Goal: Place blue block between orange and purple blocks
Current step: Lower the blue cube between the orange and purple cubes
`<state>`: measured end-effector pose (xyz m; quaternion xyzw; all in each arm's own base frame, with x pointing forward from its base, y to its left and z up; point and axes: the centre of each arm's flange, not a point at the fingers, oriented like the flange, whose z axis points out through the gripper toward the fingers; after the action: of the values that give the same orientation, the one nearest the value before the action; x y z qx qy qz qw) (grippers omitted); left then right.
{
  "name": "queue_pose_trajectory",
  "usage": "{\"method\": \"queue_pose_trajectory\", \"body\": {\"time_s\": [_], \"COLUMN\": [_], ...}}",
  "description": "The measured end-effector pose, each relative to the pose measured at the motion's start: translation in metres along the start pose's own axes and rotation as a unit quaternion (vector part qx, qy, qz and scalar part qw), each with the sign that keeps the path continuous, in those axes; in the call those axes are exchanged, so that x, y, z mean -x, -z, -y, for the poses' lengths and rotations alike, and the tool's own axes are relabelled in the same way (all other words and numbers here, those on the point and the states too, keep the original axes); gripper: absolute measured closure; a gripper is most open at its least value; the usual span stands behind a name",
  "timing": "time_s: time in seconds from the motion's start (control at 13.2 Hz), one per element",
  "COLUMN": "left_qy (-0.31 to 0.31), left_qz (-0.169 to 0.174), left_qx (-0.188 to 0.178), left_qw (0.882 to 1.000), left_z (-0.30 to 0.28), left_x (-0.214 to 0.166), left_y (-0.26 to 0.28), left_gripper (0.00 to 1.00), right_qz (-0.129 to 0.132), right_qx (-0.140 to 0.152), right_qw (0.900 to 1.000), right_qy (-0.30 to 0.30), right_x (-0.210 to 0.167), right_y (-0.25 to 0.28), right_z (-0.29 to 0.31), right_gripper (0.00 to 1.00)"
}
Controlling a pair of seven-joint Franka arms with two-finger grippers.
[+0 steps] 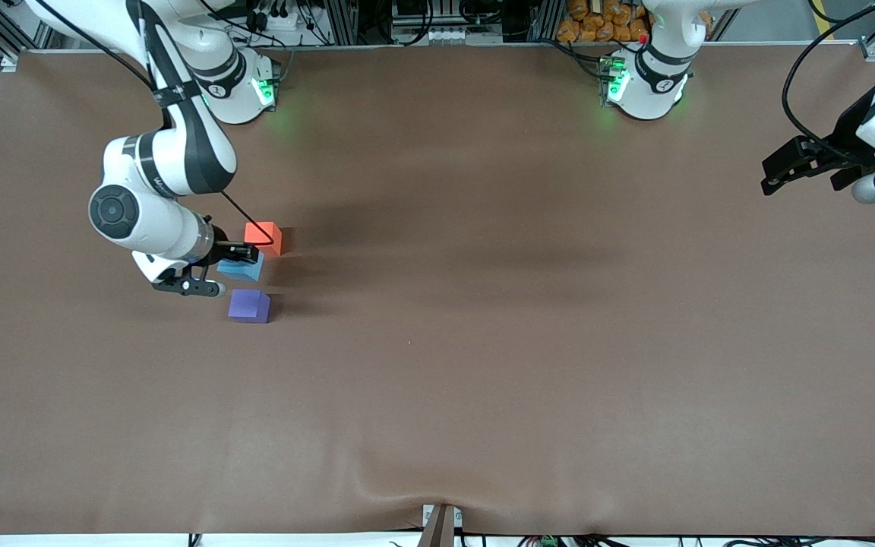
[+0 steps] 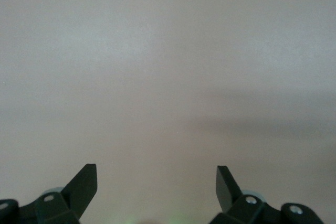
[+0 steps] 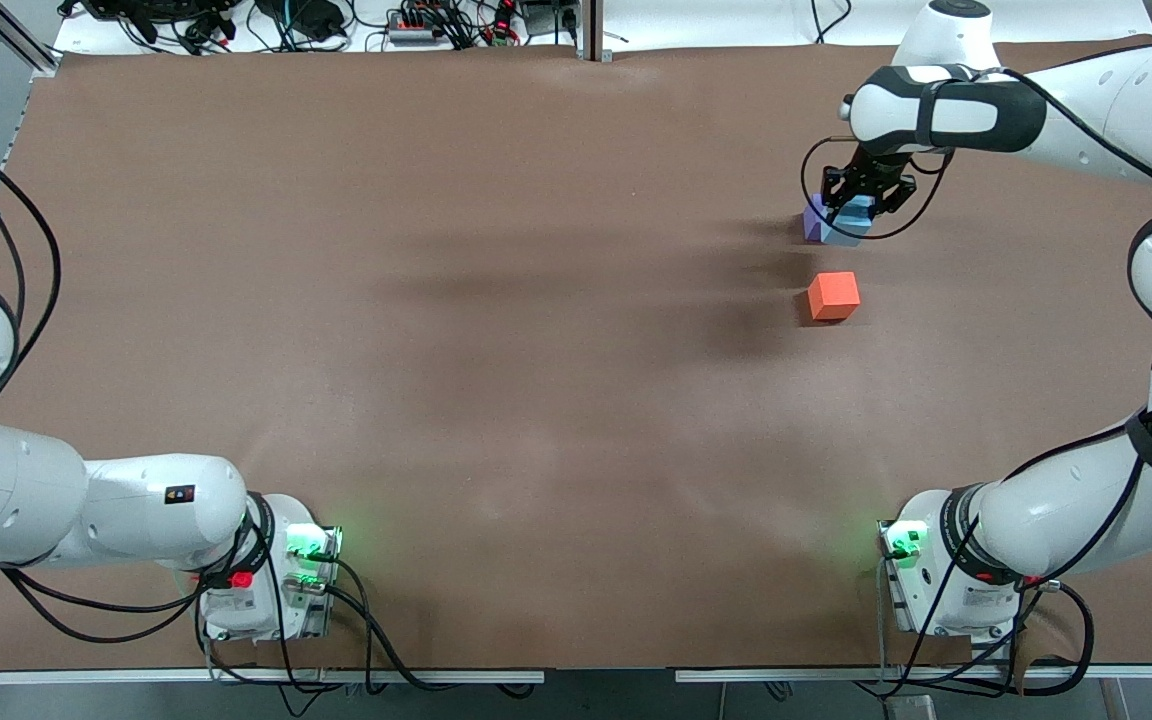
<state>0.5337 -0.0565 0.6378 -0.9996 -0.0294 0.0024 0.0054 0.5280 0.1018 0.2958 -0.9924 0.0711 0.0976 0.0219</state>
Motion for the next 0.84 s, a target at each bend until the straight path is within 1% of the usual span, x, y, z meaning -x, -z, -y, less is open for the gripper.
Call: {"method": "queue_pose_trajectory", "body": {"time_s": [0.46,0.61,0.68,0.84], "left_qy": [-0.007,-0.007,-0.007,-0.008], "left_qz": [-0.004,-0.010,-0.011,-0.012], "left_qx": [0.000,0.001,0.001,0.001], "left_qw": [1.000,1.000,1.000,1.000], "left_z": [-0.008,-0.008,-0.008,-0.008], "left_x": [0.001,0.001,0.002,0.002], "left_y": [0.004,0.010,0.011,0.011], "left_gripper": [0.00,0.00,0.00,0.00], "right_qz": [-0.005,-0.001,0.001,0.002], "right_qx": [0.000,0.002,0.003,0.004], "right_qw": [1.000,1.000,1.000,1.000], "right_qy": [-0.011,-0.009,-0.008,-0.006], "right_x": [-0.001,-0.001,-0.001,-0.002], "right_y": [-0.021,-0.032,-0.035,-0.041], "right_z": [-0.014,-0.011,-0.011,-0.009], "right_gripper": [0.43,0.44,0.47,0.47]}}
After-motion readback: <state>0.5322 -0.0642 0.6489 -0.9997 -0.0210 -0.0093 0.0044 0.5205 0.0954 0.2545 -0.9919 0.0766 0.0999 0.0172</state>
